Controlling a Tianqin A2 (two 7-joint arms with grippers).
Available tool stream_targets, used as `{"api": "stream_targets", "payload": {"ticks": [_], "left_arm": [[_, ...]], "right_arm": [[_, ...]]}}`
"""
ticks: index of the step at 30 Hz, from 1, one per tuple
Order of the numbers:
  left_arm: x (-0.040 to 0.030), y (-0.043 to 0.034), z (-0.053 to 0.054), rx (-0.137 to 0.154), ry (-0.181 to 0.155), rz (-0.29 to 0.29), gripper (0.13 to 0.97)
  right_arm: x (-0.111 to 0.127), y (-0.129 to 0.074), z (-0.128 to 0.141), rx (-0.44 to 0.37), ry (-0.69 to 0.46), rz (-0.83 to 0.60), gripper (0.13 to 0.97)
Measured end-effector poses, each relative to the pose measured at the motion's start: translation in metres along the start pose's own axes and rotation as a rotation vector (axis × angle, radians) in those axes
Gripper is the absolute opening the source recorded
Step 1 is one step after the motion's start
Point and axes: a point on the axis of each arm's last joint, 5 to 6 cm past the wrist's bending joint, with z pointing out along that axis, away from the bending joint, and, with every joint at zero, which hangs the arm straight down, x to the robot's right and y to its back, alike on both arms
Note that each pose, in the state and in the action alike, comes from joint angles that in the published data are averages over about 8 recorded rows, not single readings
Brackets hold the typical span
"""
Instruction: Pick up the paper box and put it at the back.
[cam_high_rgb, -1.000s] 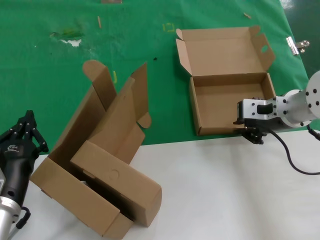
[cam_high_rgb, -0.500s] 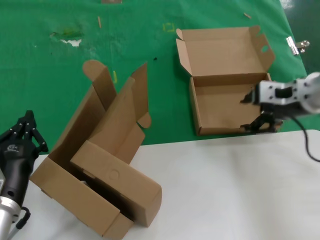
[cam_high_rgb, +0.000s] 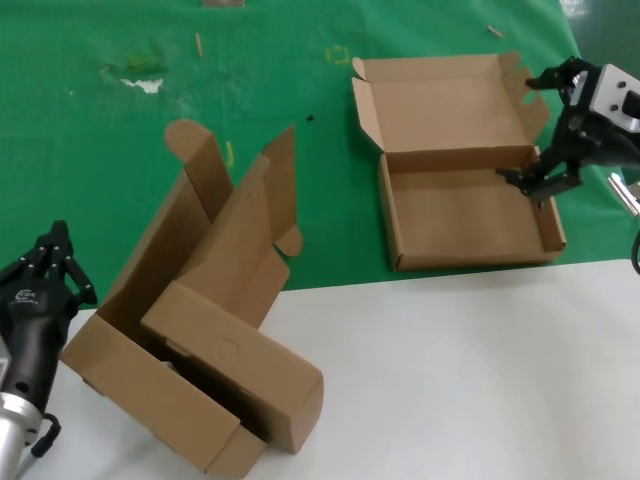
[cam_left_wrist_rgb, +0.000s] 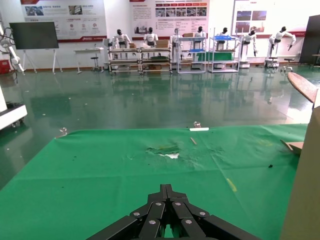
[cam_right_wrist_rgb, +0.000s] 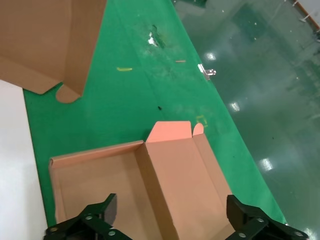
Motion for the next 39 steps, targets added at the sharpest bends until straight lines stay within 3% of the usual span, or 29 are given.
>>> {"api": "stream_targets", "payload": {"ticks": [4, 13, 20, 29, 39], "left_arm": [[0.0, 0.0, 0.0, 0.0, 0.0, 0.0, 0.147], [0.0, 0.0, 0.0, 0.0, 0.0, 0.0, 0.196], [0.0, 0.0, 0.0, 0.0, 0.0, 0.0, 0.223], [0.0, 0.0, 0.0, 0.0, 0.0, 0.0, 0.361], [0.0, 0.0, 0.0, 0.0, 0.0, 0.0, 0.589]], "right_arm": [[-0.007, -0.001, 0.004, 0.03, 0.009, 0.012, 0.753], [-0.033, -0.004, 0.02, 0.138, 0.046, 0.066, 0.887], [-0.057, -0.006, 0.031, 0.221, 0.084, 0.129, 0.939], [-0.088, -0.007, 0.04, 0.31, 0.145, 0.23, 0.96], [-0.122, -0.006, 0.046, 0.379, 0.223, 0.362, 0.966]]}}
